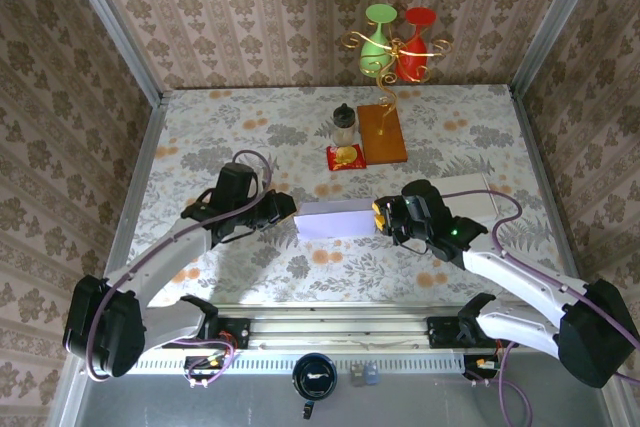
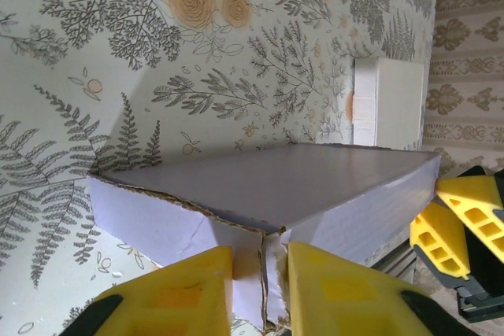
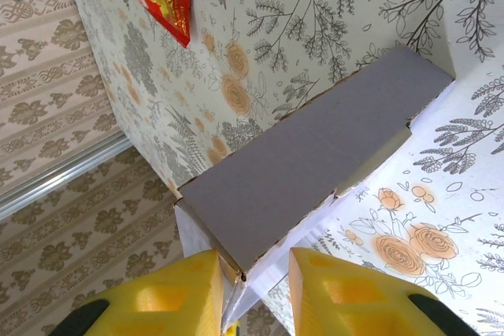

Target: Fold the paper box

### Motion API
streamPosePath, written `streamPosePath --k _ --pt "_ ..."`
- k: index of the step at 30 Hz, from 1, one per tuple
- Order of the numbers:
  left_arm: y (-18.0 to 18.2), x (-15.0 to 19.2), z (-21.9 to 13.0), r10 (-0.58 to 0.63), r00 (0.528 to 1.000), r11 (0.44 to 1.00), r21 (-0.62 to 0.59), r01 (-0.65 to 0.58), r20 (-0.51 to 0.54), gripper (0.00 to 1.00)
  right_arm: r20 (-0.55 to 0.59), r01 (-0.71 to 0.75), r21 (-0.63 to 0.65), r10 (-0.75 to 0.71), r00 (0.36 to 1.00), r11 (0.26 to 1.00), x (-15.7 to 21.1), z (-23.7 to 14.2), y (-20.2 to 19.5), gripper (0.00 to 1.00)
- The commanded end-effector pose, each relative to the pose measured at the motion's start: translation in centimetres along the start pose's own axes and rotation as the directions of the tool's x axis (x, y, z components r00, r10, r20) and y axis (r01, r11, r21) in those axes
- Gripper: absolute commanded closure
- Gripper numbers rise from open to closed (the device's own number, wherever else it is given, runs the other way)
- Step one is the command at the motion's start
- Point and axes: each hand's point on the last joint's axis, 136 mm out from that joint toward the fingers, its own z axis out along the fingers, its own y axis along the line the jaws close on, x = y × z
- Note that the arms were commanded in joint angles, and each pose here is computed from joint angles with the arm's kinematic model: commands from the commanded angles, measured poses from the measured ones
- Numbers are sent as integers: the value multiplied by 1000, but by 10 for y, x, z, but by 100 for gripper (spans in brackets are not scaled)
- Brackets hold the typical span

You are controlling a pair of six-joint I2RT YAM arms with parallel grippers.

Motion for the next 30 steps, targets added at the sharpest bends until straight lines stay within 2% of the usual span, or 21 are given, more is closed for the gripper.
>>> streamPosePath --k 1,5,11,18,21,25,30 --pt "34 31 14 25 994 994 -100 -35 -102 80 70 -11 298 -10 997 955 -19 0 -77 71" --pt "38 37 17 73 991 988 -124 -88 -114 83 60 6 303 -25 998 953 -17 -2 -73 72" --pt "31 32 11 168 985 977 -122 -172 -45 86 39 55 283 -68 997 958 -15 -10 -60 70" --pt "18 47 15 309 951 949 -71 -306 28 86 -73 259 91 -253 965 962 -1 -19 -27 70" --pt "17 58 21 344 937 939 -41 -341 69 86 -132 338 75 -327 936 938 6 -26 -38 70" --pt "20 71 28 369 923 929 -24 -369 111 85 -179 378 102 -357 917 920 7 -37 -67 71" --pt "31 88 47 361 931 933 -23 -360 50 84 -173 326 105 -305 936 940 -2 -35 -98 70"
